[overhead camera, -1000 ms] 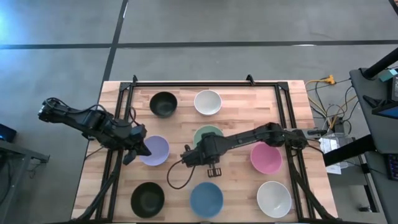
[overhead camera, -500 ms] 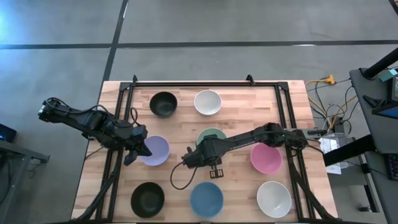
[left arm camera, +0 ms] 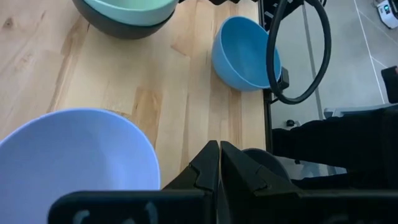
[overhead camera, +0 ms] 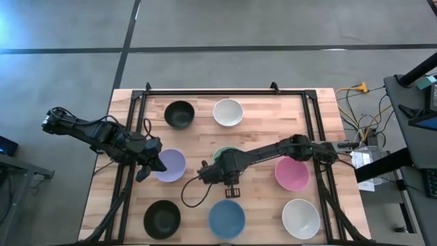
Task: Nest bowls inside each other
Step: Stack the green bowl on top of the middle black bowl
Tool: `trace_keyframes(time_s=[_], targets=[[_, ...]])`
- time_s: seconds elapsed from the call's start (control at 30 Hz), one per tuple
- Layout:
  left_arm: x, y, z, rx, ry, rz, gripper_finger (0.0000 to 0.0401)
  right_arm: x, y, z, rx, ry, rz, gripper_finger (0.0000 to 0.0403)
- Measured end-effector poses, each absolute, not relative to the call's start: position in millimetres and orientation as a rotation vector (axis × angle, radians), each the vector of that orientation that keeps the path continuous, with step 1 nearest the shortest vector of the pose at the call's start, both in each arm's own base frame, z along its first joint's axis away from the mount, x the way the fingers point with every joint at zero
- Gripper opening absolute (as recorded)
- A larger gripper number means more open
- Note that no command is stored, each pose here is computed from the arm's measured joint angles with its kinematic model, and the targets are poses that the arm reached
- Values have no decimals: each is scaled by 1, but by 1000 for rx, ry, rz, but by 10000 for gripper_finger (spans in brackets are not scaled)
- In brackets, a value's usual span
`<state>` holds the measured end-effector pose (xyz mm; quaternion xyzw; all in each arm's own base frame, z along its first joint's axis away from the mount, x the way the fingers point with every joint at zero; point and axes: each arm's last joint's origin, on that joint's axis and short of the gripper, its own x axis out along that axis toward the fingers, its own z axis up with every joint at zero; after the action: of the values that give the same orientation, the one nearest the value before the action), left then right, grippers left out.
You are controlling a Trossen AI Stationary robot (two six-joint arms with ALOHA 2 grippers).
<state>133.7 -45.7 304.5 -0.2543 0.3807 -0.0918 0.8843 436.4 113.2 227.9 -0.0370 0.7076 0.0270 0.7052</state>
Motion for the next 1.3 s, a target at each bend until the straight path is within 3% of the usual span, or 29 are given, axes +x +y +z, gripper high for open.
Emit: trace_keyframes(time_s=[0.23,0.43,0.9,1.3], targets=[[134,-46,304,-530,795,-195,0,433,112,243,-73,1534,60,98],[134,-46,304,-530,796,-194,0,426,110,267,-26,1455,43,107],[136,-47,298,-526,815,-185,0,430,112,272,27,1398,57,13],[136,-46,298,-526,808,-181,0,433,110,261,40,1432,30,9]])
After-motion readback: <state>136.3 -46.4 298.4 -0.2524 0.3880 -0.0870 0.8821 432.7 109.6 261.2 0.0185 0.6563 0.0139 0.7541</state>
